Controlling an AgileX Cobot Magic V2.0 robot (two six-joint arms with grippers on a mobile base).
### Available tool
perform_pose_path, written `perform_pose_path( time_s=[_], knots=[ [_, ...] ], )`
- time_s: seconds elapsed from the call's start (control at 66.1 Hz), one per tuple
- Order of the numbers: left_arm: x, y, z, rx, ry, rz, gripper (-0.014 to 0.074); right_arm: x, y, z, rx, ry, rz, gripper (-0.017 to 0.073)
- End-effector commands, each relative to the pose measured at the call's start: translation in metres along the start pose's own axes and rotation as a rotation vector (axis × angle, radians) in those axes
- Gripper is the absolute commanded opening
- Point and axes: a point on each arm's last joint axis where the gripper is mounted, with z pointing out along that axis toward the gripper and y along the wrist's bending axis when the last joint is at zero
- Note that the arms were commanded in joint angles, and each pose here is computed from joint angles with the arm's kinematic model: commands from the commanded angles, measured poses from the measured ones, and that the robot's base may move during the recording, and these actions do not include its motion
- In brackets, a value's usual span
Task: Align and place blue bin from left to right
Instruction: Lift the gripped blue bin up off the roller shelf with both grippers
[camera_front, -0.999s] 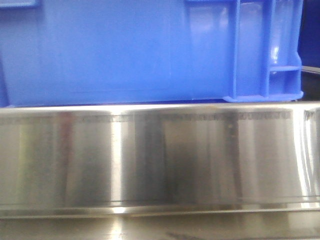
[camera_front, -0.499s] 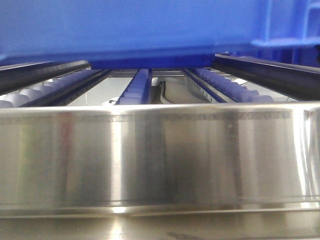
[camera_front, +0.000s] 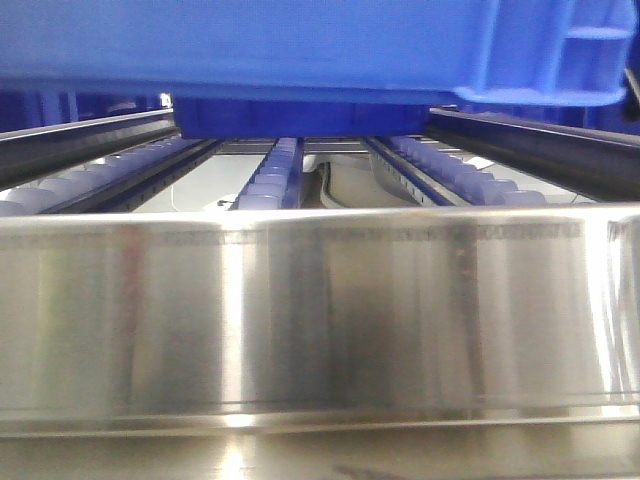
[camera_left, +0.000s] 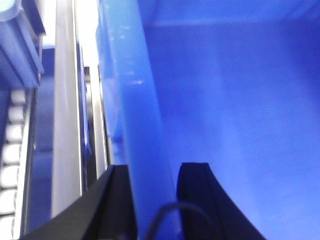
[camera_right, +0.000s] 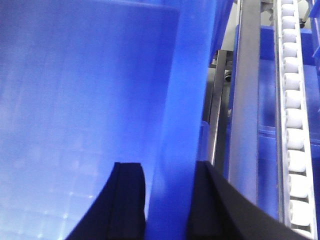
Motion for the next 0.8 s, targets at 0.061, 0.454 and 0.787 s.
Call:
perform_pose_path(
  time_s=[0.061,0.454,0.787],
  knots=[
    [-0.0044,-0.0056,0.0068,0.036,-0.014,0.009,-0.0111,-0.0070,-0.0030,-0.0106,0.018,-0.081,-0.022,-0.0153],
    [-0.0048,-0.0033,0.0081,0.009,-0.017,0.019,-0.0111,-0.0070,-0.0030,-0.0106,0.018,-0.081,-0.022,-0.0153],
    [-0.0048,-0.0033,0.0081,0.009,-0.017,0.019,-0.0111,-0.0070,-0.0030,-0.0106,0.018,-0.081,-0.022,-0.0153]
  ],
)
